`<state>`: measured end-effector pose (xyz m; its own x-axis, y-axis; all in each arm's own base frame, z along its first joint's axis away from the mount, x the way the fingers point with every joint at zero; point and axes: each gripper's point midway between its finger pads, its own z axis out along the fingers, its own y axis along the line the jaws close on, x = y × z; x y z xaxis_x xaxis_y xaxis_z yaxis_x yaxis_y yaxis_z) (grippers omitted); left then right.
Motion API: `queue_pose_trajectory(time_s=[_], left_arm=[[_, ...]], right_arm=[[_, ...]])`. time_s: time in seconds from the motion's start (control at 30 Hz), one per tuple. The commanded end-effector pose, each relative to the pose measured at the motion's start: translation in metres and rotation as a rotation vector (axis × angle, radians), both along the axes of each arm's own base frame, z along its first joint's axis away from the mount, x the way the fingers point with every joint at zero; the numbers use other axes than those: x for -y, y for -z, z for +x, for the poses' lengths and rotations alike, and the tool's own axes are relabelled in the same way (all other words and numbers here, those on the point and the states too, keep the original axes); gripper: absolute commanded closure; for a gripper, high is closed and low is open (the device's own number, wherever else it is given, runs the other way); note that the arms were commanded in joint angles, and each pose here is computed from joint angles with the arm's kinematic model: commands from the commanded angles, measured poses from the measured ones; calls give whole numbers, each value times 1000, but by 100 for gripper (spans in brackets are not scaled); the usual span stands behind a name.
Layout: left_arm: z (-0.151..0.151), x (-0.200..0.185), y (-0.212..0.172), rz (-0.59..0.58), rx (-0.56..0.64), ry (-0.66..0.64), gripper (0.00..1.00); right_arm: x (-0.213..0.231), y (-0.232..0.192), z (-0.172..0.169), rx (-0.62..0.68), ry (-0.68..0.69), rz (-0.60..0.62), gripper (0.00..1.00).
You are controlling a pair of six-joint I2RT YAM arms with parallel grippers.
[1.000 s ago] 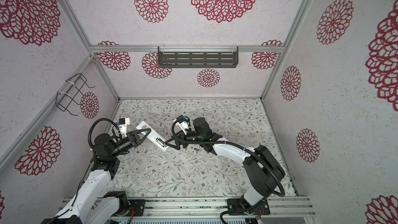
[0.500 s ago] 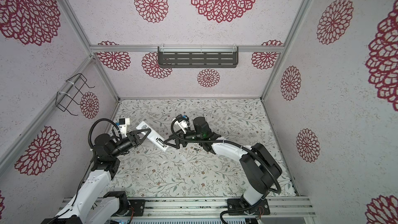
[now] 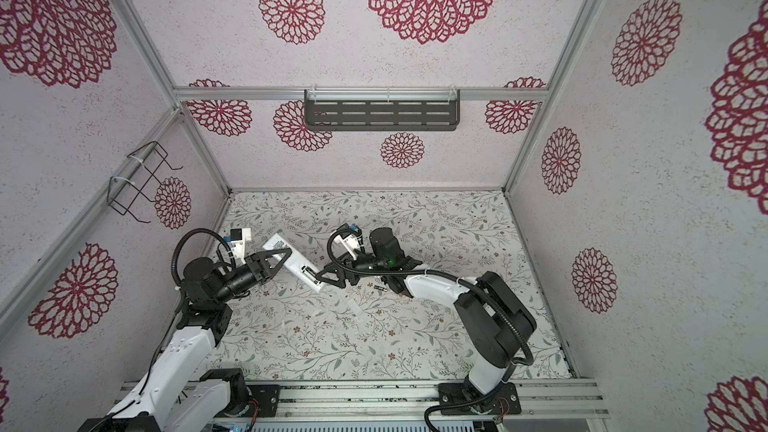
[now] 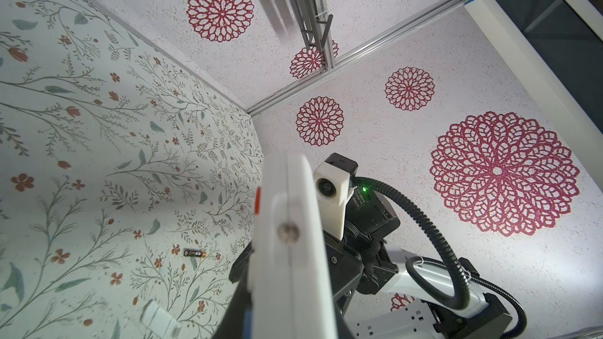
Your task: Load the batteries into the remote control
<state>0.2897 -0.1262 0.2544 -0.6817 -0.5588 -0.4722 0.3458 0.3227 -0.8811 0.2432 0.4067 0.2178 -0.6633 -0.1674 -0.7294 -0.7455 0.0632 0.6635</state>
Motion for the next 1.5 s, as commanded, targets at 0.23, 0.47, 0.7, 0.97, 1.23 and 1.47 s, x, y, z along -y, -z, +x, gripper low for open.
queue_pose_trajectory(time_s=[0.23, 0.47, 0.7, 0.97, 1.23, 1.47], left_arm=[[-1, -1, -7, -3, 39, -3, 100], [-2, 0, -8, -6, 42, 2, 100], [-3, 0, -9, -10, 44, 2, 100], [3, -8, 10, 60, -18, -56, 100], [6, -16, 30, 129, -94, -106, 100], [5, -16, 32, 158, -123, -101, 100]], right_arm=[[-6, -8, 7, 26, 5, 23, 48], [-7, -3, 10, 25, 14, 12, 57], [-8, 0, 14, 29, 25, 0, 67], [16, -34, 12, 86, 51, 71, 32], [68, -11, 23, 184, 234, -190, 15], [124, 72, 50, 193, 395, -696, 20]])
